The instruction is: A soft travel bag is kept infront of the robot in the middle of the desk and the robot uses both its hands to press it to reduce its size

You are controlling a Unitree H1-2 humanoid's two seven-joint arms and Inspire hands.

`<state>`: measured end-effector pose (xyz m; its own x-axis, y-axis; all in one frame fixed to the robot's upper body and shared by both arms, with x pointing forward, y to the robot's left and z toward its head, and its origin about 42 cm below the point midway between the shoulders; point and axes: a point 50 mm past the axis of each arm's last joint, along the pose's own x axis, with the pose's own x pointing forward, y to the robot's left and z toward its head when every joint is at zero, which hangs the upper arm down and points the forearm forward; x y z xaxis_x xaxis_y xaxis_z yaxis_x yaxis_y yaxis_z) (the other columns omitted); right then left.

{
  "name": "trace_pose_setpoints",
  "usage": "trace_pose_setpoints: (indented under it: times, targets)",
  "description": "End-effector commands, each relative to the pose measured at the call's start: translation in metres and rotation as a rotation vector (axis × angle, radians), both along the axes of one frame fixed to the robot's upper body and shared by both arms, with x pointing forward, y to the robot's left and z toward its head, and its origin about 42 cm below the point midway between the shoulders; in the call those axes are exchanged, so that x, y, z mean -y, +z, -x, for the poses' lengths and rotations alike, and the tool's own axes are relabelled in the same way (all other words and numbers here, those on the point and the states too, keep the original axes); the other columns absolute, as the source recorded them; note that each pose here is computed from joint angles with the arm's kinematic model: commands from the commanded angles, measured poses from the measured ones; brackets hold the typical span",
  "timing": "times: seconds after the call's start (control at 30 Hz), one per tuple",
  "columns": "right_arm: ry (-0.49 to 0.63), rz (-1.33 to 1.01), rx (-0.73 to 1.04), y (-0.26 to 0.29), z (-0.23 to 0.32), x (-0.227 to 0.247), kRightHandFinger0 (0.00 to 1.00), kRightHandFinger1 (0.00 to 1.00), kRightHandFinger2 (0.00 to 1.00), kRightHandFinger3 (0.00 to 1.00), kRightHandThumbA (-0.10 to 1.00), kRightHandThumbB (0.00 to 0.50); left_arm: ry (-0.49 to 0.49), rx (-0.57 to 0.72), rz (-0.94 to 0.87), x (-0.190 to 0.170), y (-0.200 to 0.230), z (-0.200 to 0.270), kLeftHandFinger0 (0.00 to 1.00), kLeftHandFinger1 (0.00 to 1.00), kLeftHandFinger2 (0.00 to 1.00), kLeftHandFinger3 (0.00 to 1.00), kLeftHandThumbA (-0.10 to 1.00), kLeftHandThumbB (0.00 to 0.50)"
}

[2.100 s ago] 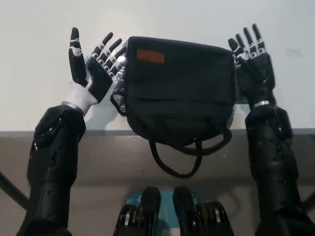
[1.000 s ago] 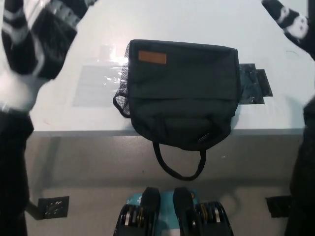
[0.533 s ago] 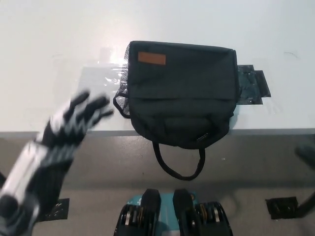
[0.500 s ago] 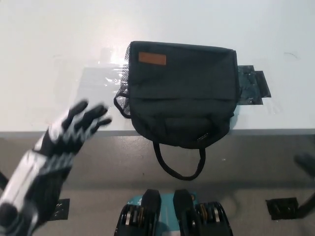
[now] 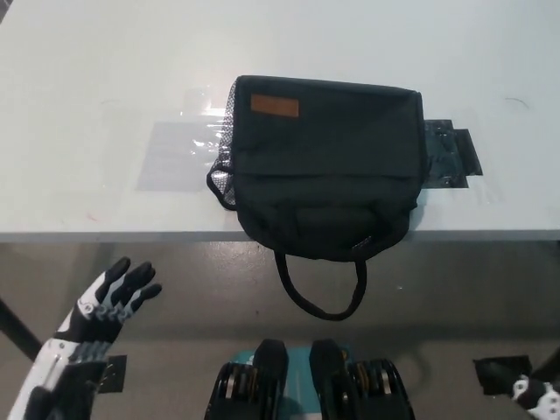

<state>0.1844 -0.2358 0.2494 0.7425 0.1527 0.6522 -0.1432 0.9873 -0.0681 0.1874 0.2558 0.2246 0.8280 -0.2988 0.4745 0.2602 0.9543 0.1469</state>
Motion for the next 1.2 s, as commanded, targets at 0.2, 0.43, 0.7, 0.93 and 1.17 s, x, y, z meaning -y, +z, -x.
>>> trace_pose_setpoints:
  times: [0.2,0.43,0.7,0.93,1.17]
  targets:
    - [0.005,-0.025,-0.085,-0.056,-0.022,0.001,1.00,1.00,1.00,1.00,1.00,0.258,0.011,-0.110,-0.062,-0.016,-0.058,-0.028,1.00,1.00,1.00,1.00,1.00,0.295]
    - [0.006,-0.096,-0.238,-0.102,-0.046,-0.004,1.00,1.00,1.00,1.00,1.00,0.286,0.021,-0.184,-0.043,-0.022,-0.081,-0.052,1.00,1.00,1.00,1.00,1.00,0.267]
    - [-0.012,-0.102,-0.253,-0.112,-0.062,-0.001,1.00,1.00,1.00,1.00,1.00,0.280,0.044,-0.169,-0.052,-0.022,-0.074,-0.072,1.00,1.00,1.00,1.00,1.00,0.244]
    - [-0.022,-0.092,-0.249,-0.112,-0.068,0.002,0.90,1.00,1.00,1.00,1.00,0.214,0.057,-0.144,-0.082,-0.021,-0.072,-0.078,1.00,1.00,1.00,1.00,1.00,0.178]
    - [-0.052,-0.082,-0.266,-0.113,-0.072,0.003,0.00,1.00,1.00,1.00,1.00,0.179,0.064,-0.156,-0.073,-0.022,-0.071,-0.084,0.59,1.00,1.00,1.00,1.00,0.138]
